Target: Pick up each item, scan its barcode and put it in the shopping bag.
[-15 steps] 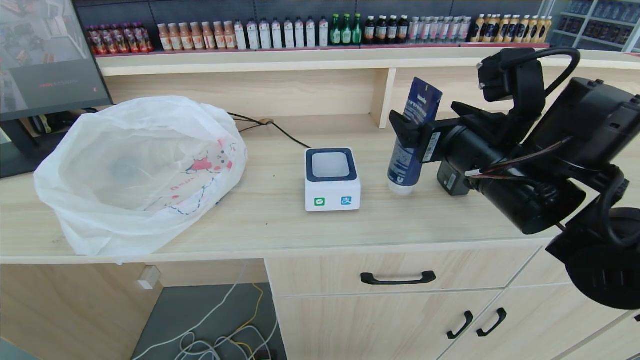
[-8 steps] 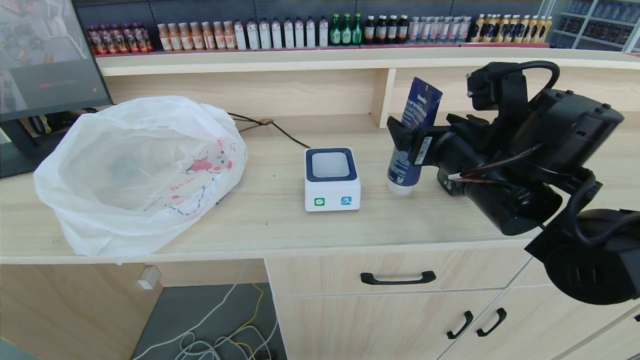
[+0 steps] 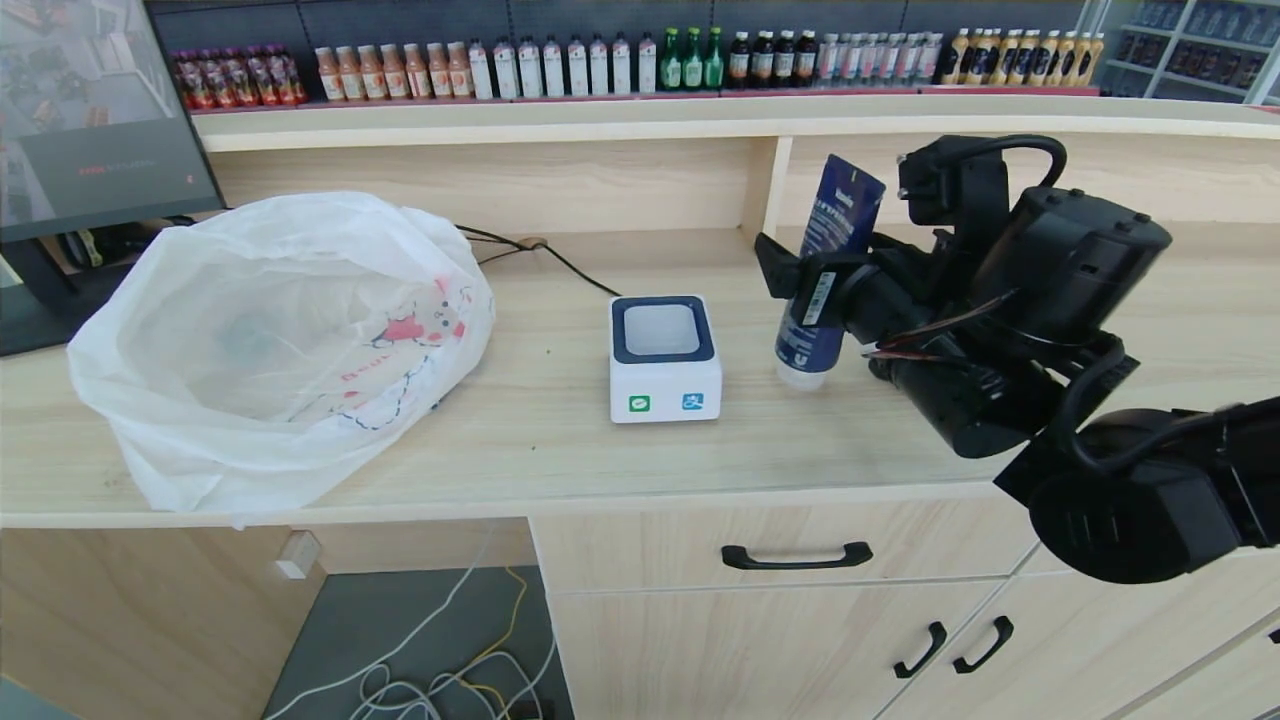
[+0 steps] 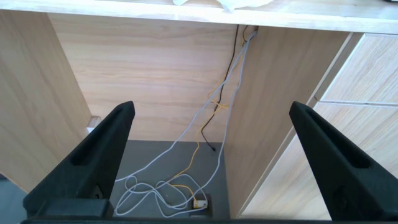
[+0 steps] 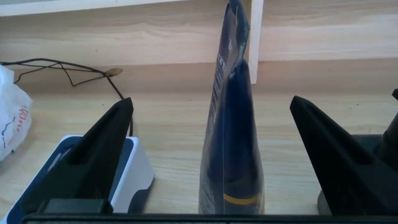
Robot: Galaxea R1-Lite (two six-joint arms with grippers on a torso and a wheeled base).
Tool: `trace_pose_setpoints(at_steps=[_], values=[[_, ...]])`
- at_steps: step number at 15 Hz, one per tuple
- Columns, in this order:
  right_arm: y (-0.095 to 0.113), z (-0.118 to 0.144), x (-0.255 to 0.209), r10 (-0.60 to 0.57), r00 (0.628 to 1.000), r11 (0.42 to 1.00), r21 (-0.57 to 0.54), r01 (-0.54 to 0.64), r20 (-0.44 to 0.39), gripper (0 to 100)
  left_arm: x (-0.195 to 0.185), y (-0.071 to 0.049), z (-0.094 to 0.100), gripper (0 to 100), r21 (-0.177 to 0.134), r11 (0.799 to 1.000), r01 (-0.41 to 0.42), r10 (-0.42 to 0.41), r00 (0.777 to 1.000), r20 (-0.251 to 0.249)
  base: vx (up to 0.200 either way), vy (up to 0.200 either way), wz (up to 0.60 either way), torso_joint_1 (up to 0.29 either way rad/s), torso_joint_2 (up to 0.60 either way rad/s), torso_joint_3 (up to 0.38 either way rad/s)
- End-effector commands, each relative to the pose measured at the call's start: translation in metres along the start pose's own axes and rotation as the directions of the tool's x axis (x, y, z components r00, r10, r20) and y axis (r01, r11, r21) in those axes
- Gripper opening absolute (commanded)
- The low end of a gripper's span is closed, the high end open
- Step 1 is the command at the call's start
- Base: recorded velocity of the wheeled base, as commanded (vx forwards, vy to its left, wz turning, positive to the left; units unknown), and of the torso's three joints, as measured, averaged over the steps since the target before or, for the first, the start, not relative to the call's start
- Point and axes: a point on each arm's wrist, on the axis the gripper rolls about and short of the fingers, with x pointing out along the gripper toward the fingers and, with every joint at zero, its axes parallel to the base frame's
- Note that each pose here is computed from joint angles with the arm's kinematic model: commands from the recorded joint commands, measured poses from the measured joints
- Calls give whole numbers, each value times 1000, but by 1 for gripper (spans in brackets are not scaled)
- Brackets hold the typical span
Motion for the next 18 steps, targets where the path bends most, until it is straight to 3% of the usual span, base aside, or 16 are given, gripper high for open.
trace_pose_setpoints(at_steps=[1,4,11,18], values=[[-2,-3,3,-9,1000,1000,-2,9,-6,100,0,0,0,100,0,1000,0,0,1000,0,0,0,0,0,0,0],[-12,-4,7,-39,999,999,1,39,4,100,0,0,0,100,0,1000,0,0,1000,0,0,0,0,0,0,0],[-11,-12,20,-49,999,999,1,49,18,100,0,0,0,100,0,1000,0,0,1000,0,0,0,0,0,0,0],[-13,-14,20,-51,999,995,-84,52,16,100,0,0,0,100,0,1000,0,0,1000,0,0,0,0,0,0,0]])
